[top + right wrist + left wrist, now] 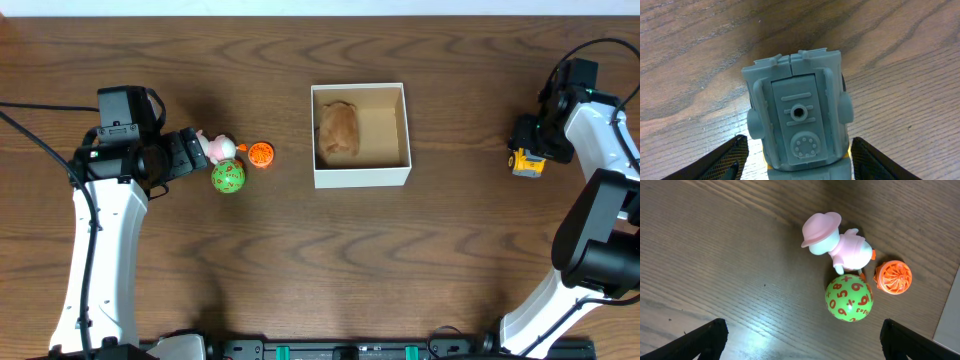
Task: Pack container
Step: 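Move the right gripper to the yellow toy truck and grasp it, then lower the toy truck into the box beside the plush and release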
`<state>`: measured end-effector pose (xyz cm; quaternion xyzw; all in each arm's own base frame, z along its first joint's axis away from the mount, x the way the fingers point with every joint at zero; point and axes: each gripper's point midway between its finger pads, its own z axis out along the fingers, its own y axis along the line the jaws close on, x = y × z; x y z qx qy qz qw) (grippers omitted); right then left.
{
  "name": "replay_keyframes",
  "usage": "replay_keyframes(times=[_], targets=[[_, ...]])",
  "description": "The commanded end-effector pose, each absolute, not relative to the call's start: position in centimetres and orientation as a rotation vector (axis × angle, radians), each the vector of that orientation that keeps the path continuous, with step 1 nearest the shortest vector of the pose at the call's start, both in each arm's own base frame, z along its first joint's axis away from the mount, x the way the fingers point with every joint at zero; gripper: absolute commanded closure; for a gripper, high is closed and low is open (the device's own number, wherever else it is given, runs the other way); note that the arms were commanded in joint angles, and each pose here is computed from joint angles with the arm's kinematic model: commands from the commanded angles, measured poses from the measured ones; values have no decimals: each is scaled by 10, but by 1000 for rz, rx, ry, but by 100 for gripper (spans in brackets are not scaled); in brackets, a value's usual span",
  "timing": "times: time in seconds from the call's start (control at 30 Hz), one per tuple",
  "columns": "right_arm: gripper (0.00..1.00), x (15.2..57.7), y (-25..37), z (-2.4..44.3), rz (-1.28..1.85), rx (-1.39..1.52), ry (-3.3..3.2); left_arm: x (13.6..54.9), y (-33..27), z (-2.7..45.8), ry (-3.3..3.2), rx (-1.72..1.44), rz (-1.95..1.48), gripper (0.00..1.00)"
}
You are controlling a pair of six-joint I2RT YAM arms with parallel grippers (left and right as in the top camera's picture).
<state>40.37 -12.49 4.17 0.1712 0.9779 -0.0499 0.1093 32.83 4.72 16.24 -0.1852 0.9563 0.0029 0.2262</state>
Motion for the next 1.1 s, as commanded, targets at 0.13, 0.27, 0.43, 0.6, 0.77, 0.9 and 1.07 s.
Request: replay_keyframes(times=[0.13,0.27,0.43,0.6,0.77,0.9,1.07], targets=[[49,400,-126,29,-134,511,2907,331,49,166,2628,-508,13,2],[61,399,-125,29,-132,512,2914,331,49,166,2628,-508,13,2],[68,397,-118,38,-123,546,2908,331,49,166,2628,-508,13,2],[73,410,-85,85,-73,429,2831,331,49,166,2628,-508,13,2],[83,423,-22,166,-41,138,2659,331,49,166,2628,-508,13,2],[90,420,57,221,45,-216,2495,331,49,166,2628,-508,13,2],[97,402,150,244,95,-713,2308,331,49,166,2628,-508,13,2]])
